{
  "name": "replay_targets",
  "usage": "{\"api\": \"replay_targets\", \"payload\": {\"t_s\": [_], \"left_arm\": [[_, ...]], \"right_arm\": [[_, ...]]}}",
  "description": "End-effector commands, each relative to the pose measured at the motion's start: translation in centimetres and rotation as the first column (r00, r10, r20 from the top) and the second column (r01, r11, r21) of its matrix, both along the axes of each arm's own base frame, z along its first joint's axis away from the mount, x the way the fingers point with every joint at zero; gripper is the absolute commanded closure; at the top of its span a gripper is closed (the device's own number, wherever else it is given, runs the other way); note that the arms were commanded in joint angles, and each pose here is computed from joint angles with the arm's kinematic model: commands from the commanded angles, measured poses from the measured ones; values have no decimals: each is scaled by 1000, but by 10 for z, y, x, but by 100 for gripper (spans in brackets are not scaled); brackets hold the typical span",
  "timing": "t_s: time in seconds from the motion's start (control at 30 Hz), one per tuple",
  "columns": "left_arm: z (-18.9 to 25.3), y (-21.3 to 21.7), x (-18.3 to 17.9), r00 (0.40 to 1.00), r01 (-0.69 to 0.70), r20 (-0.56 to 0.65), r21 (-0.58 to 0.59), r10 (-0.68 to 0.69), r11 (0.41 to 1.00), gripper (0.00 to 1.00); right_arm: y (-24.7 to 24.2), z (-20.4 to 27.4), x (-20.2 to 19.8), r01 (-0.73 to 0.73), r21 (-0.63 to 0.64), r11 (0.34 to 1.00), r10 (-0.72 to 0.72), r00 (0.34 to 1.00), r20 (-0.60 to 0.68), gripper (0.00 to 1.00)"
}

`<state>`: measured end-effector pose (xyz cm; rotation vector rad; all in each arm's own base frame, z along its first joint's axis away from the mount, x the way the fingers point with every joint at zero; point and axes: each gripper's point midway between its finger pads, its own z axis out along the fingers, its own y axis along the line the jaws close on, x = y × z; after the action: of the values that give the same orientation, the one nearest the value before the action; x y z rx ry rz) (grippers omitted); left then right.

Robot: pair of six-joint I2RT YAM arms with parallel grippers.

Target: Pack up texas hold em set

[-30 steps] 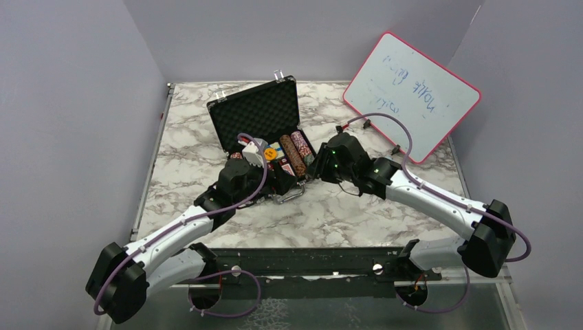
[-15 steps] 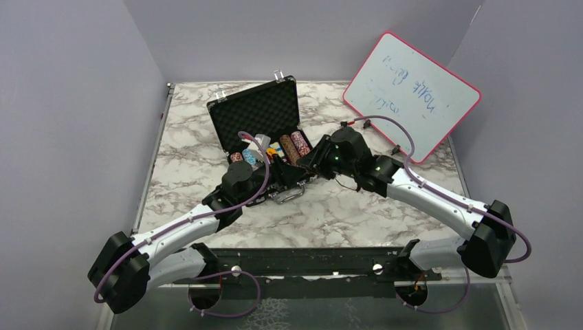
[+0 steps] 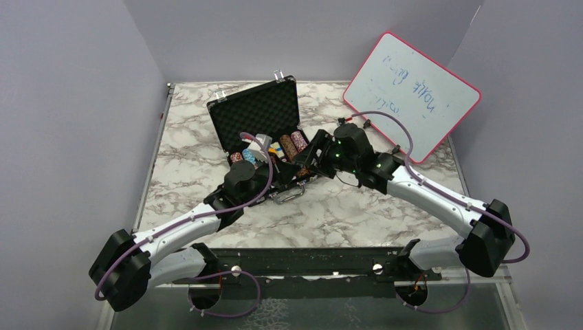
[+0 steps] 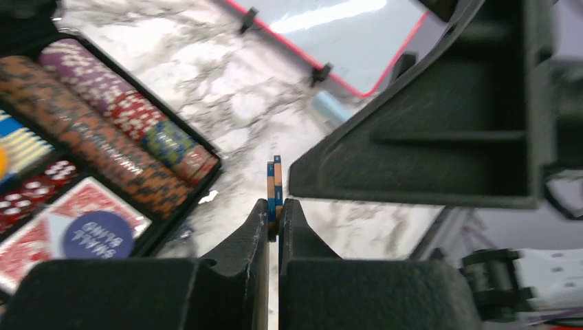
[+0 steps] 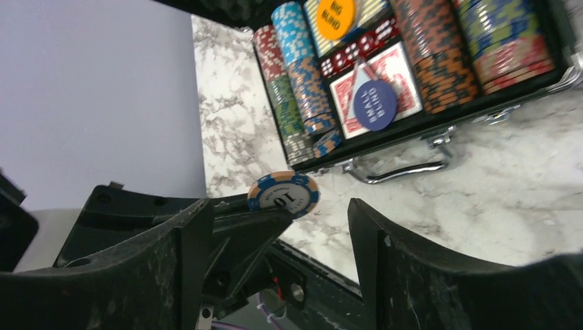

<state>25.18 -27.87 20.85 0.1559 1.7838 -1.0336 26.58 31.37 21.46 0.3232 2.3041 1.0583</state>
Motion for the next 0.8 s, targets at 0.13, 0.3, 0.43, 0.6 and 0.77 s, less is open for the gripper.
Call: {"api": "replay_targets", "payload": {"t_s": [0.13,0.3,0.43,0.6,0.77], "left_arm": [[-12,41,10,990,23,98,603,-102,797,100],[-43,60,-6,972,154,-7,775,-236,612,100],[-57,75,-3,975,153,-43,842,-219,517,100],[-75,96,5,980,150,-88,916,-180,372,100],[-90,106,12,981,170,-138,948,-135,269,100]], "right_arm": [[-45,3,16,18,-15,1000,-17,997,74,25],[-64,-35,0,27,-65,998,-26,1000,17,25],[-68,-62,-14,6,-78,997,-9,999,-40,26],[-70,-72,-19,-3,-90,996,-3,998,-64,26],[-72,-70,-17,4,-92,996,-9,999,-53,27]]}}
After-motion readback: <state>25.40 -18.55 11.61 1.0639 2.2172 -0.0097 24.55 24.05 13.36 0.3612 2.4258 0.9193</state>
